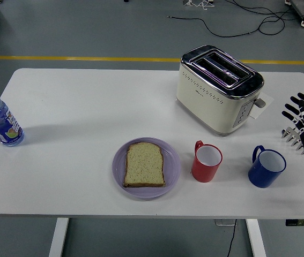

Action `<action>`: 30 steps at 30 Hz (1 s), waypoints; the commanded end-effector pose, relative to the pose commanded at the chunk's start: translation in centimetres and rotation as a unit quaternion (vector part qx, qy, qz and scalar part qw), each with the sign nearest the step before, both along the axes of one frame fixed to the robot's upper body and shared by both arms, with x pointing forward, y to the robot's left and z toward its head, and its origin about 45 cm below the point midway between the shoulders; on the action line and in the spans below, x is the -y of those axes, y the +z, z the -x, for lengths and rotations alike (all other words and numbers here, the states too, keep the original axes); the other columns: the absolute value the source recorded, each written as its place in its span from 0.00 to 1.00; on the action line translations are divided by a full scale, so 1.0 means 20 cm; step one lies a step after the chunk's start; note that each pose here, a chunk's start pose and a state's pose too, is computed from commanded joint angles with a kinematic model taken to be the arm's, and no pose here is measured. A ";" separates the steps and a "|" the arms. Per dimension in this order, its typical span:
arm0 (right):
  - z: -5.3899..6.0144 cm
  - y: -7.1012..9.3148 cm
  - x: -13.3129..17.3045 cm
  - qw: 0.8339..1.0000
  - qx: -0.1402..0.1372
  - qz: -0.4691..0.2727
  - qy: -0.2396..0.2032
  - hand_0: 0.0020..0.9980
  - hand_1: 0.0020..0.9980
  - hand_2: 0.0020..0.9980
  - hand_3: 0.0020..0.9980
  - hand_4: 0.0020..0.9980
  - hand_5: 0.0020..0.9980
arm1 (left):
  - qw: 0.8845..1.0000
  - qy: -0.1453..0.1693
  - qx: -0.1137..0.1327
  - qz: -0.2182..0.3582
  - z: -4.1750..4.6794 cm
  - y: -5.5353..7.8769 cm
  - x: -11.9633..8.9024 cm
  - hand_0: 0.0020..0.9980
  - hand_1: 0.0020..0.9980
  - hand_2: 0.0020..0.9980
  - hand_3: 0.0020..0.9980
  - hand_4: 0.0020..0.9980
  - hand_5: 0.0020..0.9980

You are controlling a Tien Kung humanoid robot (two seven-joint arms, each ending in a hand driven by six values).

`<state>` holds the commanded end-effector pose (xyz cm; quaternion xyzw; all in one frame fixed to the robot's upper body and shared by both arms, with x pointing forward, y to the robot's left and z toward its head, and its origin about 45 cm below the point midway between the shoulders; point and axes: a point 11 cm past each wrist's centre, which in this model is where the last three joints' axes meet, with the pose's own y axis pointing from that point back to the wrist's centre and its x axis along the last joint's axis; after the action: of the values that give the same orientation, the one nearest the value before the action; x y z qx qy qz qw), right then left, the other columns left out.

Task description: Pick up the cup,pour liquid into bread,place the cup on the desk

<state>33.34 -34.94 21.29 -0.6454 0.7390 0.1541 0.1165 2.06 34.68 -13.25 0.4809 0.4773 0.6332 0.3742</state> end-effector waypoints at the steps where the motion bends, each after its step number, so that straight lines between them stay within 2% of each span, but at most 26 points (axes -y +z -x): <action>1: 0.00 0.00 0.00 1.000 0.000 0.000 0.000 0.71 0.63 0.68 0.62 0.57 0.22 | 1.000 -0.001 -0.001 0.000 0.003 0.00 0.00 0.64 0.66 0.67 0.52 0.24 0.85; 22: 0.02 -0.03 0.04 1.000 -0.009 0.007 -0.012 0.71 0.63 0.68 0.62 0.56 0.22 | 1.000 -0.006 -0.010 0.000 0.050 0.00 0.00 0.65 0.66 0.68 0.52 0.24 0.85; 30: 0.02 -0.03 0.06 1.000 -0.009 0.006 -0.019 0.71 0.63 0.68 0.62 0.56 0.22 | 1.000 -0.005 -0.009 0.000 0.044 0.00 0.00 0.65 0.66 0.68 0.52 0.24 0.84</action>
<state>32.92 -36.20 20.69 -0.6306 0.7529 0.1536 0.1092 1.17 34.68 -13.31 0.4890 0.4780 0.6269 0.3733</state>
